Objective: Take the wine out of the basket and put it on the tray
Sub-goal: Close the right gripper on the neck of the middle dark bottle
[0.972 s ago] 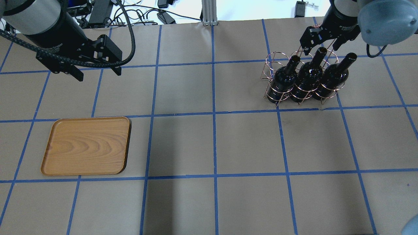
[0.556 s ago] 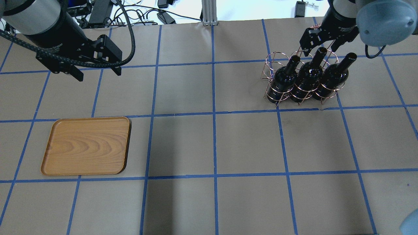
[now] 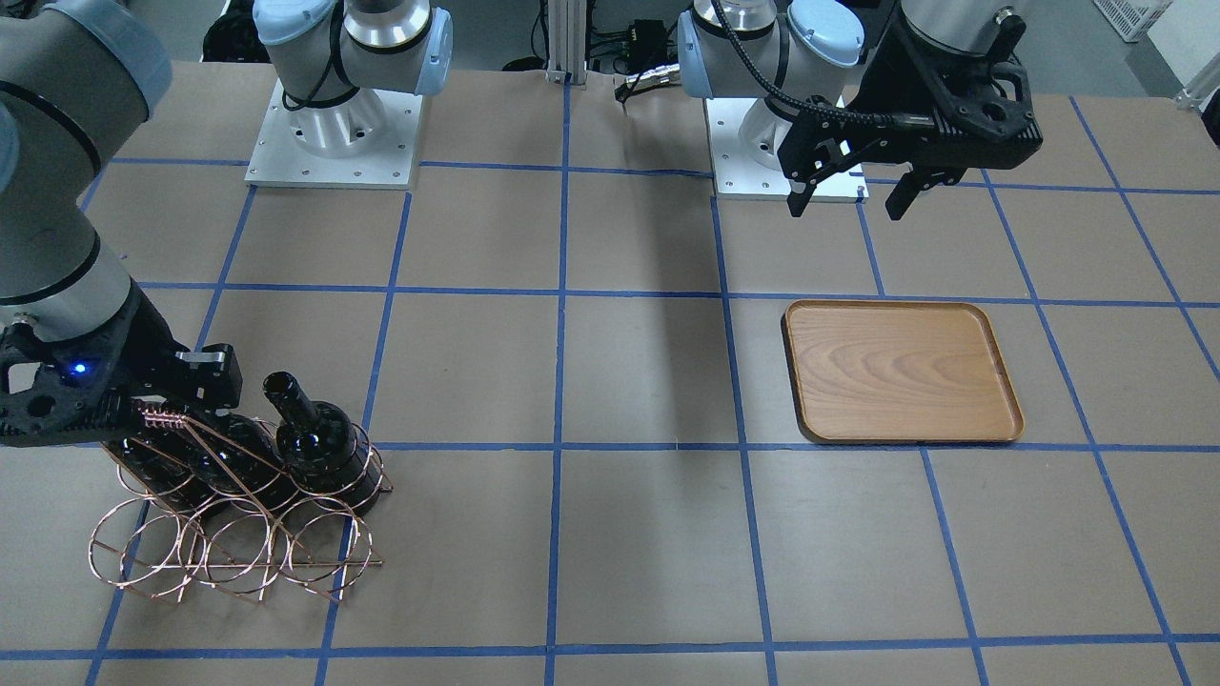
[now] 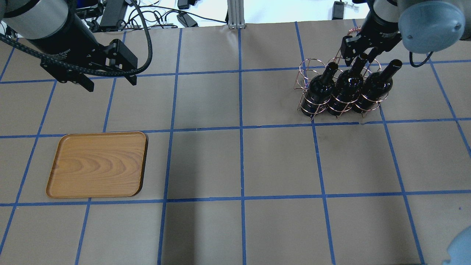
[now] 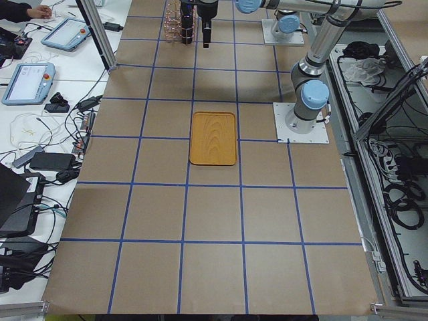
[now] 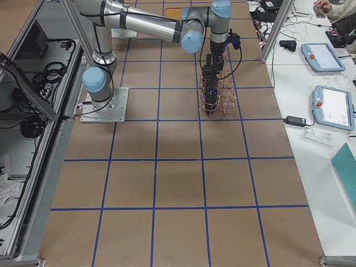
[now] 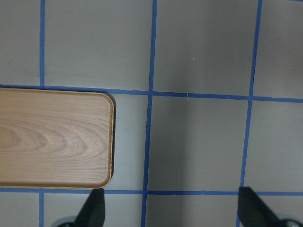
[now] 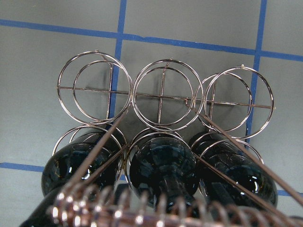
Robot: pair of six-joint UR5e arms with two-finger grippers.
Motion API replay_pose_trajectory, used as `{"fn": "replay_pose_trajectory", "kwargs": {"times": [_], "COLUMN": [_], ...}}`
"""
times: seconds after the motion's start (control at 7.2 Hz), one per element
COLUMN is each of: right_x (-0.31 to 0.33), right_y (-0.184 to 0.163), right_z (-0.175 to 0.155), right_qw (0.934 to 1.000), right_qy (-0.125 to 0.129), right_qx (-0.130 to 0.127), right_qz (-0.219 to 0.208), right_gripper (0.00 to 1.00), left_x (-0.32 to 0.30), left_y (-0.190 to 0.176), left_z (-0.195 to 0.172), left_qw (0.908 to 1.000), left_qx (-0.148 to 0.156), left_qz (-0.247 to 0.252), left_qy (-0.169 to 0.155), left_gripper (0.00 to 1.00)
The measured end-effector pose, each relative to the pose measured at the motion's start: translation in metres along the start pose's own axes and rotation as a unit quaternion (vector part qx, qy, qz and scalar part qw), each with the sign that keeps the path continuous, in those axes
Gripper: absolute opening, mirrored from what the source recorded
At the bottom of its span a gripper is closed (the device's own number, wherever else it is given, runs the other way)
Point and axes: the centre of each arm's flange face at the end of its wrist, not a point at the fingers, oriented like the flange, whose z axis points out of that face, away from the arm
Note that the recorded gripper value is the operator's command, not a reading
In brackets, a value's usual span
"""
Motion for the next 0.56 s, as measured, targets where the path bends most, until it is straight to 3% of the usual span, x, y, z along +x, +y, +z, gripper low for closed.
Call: {"fn": "replay_pose_trajectory", "kwargs": {"times": [0.56], "right_x": [0.0002], "right_y": [0.0004], "right_z": [0.002], "right_qw": [1.0], "right_qy": [0.0], "right_qx": [-0.005], "right_qz": [0.001], "right_gripper": [0.45], "left_x": [0.0], "left_y": [0.0], "left_z": [0.0], "left_qw": [1.0], "left_qx": [0.0], "left_qz": [0.0], "left_qy": [0.0], "left_gripper": [1.0]}}
